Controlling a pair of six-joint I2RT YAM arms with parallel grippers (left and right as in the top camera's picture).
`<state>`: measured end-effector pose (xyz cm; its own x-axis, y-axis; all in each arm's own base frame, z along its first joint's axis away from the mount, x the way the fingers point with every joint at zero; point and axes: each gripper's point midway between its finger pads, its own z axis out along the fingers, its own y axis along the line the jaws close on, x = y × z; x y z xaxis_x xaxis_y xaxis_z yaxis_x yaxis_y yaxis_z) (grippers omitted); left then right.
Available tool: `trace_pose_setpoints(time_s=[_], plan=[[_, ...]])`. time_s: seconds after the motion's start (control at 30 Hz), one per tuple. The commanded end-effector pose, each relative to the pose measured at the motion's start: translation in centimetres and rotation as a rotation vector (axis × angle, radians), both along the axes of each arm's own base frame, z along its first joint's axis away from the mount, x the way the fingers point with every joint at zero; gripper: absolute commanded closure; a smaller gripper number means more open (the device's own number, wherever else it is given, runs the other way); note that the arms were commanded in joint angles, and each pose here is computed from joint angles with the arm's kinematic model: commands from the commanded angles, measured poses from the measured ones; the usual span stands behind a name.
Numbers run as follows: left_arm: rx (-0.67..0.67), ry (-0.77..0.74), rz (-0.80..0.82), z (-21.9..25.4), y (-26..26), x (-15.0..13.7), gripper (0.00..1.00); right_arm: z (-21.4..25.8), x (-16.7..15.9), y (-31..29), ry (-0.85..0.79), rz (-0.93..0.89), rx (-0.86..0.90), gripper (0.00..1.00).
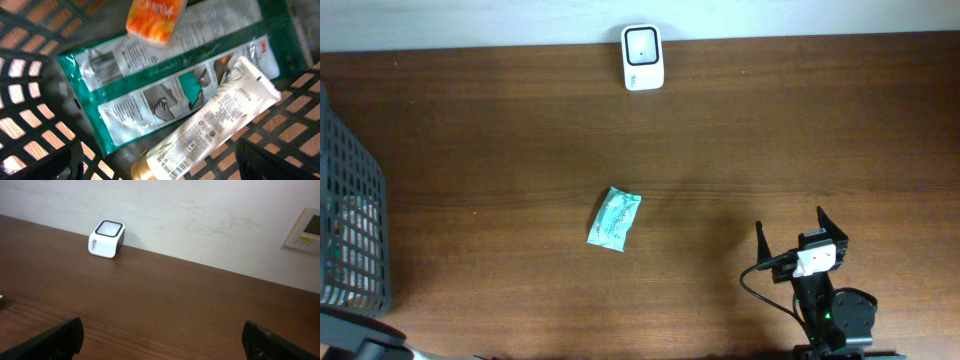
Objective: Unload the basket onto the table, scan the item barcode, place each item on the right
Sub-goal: 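Reach the left gripper into the basket and grasp the white Pantene tube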
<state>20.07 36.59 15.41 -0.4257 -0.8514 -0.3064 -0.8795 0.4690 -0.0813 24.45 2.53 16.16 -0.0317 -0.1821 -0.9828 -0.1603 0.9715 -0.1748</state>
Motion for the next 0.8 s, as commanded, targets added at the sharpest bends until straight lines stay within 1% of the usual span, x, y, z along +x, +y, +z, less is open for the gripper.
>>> trace_pose_setpoints(time_s=[0.0, 0.13, 0.37, 0.47, 0.5, 0.6, 0.63, 0.73, 0.77], plan=[[-0.034, 0.031, -0.008, -1.7, -0.4, -0.8, 0.05, -0.2, -0.1, 0.3, 0.005, 0.015, 0.008, 0.02], [-0.072, 0.052, -0.008, -3.1, -1.2, -1.6, 0.05, -0.2, -0.1, 0.3, 0.005, 0.015, 0.007, 0.02], [-0.088, 0.064, -0.039, -3.5, -1.7, -1.8, 0.07, -0.2, -0.1, 0.3, 0.005, 0.015, 0.007, 0.02], [-0.107, 0.065, -0.062, -4.9, -2.3, -1.8, 0.08, -0.2, -0.1, 0.3, 0.005, 0.015, 0.007, 0.02], [-0.112, 0.046, -0.093, -5.1, -2.5, -1.5, 0.08, -0.2, -0.1, 0.3, 0.005, 0.015, 0.008, 0.02], [-0.123, -0.139, -0.303, -4.6, -3.8, 2.0, 0.07, -0.2, -0.1, 0.3, 0.005, 0.015, 0.007, 0.02], [-0.119, -0.180, -0.343, -4.3, -4.0, 2.8, 0.07, -0.2, -0.1, 0.3, 0.005, 0.015, 0.007, 0.02], [-0.105, -0.194, -0.378, -4.8, -4.0, 3.0, 0.08, -0.2, -0.1, 0.3, 0.005, 0.015, 0.007, 0.02], [-0.109, -0.193, -0.377, -5.5, -4.0, 3.0, 0.10, -0.2, -0.1, 0.3, 0.005, 0.015, 0.007, 0.02]])
